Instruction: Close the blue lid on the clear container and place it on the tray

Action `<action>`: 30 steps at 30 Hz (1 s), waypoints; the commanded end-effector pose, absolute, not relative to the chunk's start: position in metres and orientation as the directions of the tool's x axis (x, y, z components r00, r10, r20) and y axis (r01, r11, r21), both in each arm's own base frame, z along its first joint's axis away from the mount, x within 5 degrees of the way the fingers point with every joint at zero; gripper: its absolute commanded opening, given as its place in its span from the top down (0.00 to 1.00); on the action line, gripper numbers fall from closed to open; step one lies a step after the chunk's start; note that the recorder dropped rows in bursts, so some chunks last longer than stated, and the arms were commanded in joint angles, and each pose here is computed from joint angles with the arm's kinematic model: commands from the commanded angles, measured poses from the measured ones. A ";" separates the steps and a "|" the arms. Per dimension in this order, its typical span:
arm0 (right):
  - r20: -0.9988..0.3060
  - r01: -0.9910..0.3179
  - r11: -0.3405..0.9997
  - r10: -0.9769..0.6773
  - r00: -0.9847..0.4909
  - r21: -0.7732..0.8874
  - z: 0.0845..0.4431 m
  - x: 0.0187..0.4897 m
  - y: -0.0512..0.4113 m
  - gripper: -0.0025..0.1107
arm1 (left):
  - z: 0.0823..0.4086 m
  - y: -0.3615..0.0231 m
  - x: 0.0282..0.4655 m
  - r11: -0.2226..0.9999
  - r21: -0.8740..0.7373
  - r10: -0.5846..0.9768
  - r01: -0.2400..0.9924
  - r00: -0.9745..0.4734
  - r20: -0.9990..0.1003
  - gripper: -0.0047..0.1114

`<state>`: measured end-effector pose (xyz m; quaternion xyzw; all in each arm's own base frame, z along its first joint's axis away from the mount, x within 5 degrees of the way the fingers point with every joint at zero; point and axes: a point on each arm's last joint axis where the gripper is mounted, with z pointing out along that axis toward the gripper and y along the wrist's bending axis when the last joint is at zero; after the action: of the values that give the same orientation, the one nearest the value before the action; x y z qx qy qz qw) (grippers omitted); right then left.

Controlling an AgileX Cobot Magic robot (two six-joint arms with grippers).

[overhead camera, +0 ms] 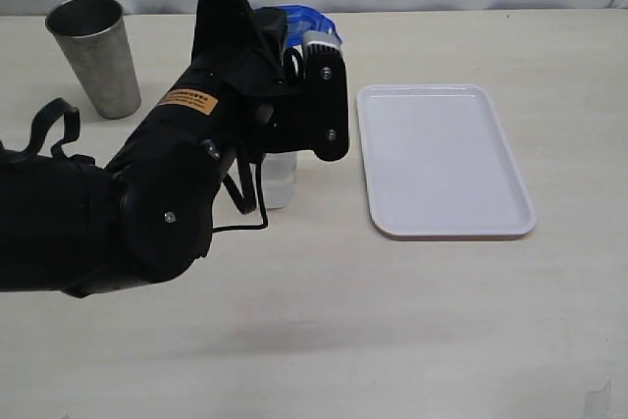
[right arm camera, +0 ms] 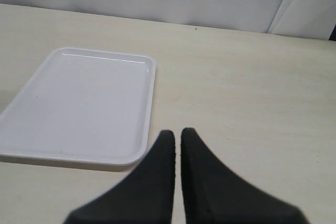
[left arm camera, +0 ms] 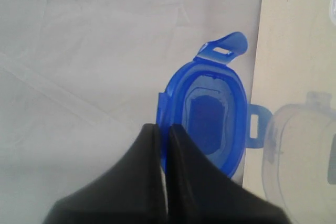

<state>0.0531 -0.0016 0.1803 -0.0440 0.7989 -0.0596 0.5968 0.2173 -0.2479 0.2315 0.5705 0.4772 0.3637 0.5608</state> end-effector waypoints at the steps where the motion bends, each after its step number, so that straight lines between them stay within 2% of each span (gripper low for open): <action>1: -0.951 0.007 0.990 -0.134 -0.277 -0.142 0.180 0.053 -0.002 0.94 | 0.231 -0.246 0.217 0.101 0.984 0.960 0.144 0.247 -0.135 0.96; 11: -0.951 0.007 0.990 -0.134 -0.277 -0.142 0.180 0.053 -0.002 0.94 | 0.228 -0.249 0.209 0.079 0.982 0.963 0.171 0.243 -0.120 0.96; 30: -0.951 0.007 0.990 -0.134 -0.277 -0.142 0.180 0.053 -0.002 0.94 | 0.220 -0.246 0.207 0.131 0.957 0.969 0.259 0.170 -0.179 0.96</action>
<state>0.0531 -0.0016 0.1803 -0.0440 0.7989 -0.0596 0.5968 0.2091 -0.2455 0.2214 0.5557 0.5478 0.3385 0.5259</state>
